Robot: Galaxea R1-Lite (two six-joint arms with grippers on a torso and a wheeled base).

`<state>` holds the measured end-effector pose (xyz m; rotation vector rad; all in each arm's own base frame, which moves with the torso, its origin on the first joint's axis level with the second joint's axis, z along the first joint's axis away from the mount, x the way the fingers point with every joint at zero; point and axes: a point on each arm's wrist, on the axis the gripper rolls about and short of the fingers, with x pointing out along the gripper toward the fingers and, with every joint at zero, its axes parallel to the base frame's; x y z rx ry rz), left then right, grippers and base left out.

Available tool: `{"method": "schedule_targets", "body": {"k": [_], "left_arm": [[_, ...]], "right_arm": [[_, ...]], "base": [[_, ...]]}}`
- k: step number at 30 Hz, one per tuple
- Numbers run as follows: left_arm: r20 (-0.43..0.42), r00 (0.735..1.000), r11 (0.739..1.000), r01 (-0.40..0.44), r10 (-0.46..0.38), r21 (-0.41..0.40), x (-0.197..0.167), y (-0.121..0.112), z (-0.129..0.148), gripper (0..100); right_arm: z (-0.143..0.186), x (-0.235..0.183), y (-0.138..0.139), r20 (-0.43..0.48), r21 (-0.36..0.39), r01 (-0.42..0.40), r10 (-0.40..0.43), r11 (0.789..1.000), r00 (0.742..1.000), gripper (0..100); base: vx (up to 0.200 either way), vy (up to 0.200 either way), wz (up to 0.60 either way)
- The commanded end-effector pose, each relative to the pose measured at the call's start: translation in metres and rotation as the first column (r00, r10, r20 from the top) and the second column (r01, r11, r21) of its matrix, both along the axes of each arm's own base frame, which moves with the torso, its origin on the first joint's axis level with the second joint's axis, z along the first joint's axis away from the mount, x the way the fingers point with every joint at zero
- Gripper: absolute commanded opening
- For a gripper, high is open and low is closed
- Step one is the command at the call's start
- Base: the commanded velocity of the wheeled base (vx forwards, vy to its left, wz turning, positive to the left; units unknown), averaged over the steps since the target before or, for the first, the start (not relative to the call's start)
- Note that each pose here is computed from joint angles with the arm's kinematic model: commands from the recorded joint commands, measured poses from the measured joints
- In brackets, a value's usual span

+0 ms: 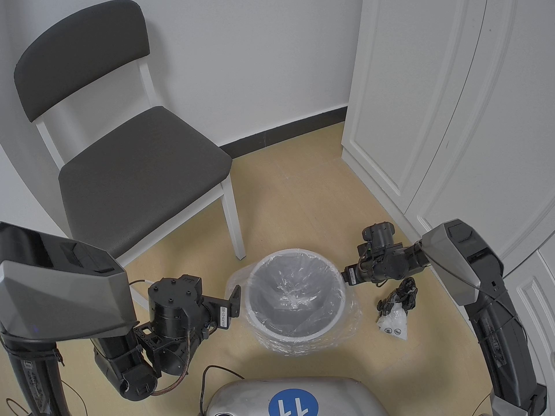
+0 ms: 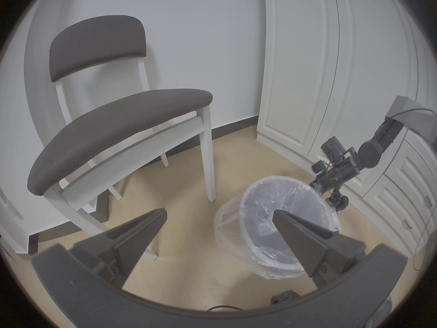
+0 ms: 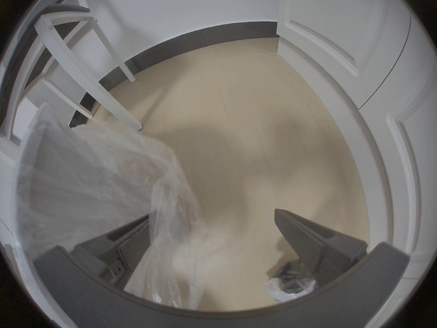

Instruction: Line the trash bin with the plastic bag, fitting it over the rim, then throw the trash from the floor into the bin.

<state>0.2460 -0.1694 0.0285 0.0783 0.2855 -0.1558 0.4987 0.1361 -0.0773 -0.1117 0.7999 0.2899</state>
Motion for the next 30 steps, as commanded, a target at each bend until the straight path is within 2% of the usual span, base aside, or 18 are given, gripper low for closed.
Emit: {"method": "schedule_targets", "body": {"k": [1,3,8,17,22,23,26,30], "left_arm": [[-0.03,0.999,0.999,-0.026,0.027,0.026,0.006,0.009,-0.013,100],[-0.032,0.999,0.999,-0.028,0.029,0.029,0.006,0.011,-0.014,100],[-0.052,0.998,0.999,0.045,-0.046,-0.01,0.005,0.017,-0.016,100],[-0.023,0.997,0.997,0.071,-0.071,-0.027,-0.003,0.014,-0.004,100],[-0.022,0.998,0.998,0.063,-0.063,-0.026,-0.005,0.016,-0.002,100],[-0.017,0.998,0.997,0.067,-0.067,-0.027,-0.009,0.017,0.002,100],[-0.018,0.998,0.997,0.066,-0.066,-0.029,-0.012,0.019,0.004,100],[-0.01,0.998,0.997,0.057,-0.058,-0.044,-0.021,0.028,0.015,100]], "right_arm": [[0.031,-0.001,-0.018,0.039,0.005,0.002,-0.002,1.0,0.999,100],[0.036,-0.004,-0.02,0.041,0.012,-0.002,0.001,1.0,0.999,100],[0.062,-0.023,-0.031,0.089,0.048,-0.017,0.013,0.999,0.996,100],[0.119,-0.076,-0.033,0.175,0.05,-0.018,0.009,0.999,0.984,100],[0.126,-0.105,-0.034,0.201,0.018,0.038,-0.041,0.999,0.979,100],[0.12,-0.118,-0.038,0.2,0.006,0.079,-0.078,0.997,0.977,100],[0.111,-0.131,-0.047,0.213,-0.001,0.122,-0.119,0.992,0.97,100],[0.108,-0.158,-0.059,0.308,0.056,0.181,-0.19,0.982,0.932,100]], "base": [[0.0,0.0,0.0],[0.0,0.0,0.0],[0.0,0.0,0.0],[0.0,0.0,0.0],[0.0,0.0,0.0],[0.0,0.0,0.0],[0.0,0.0,0.0],[0.0,0.0,0.0]]}}
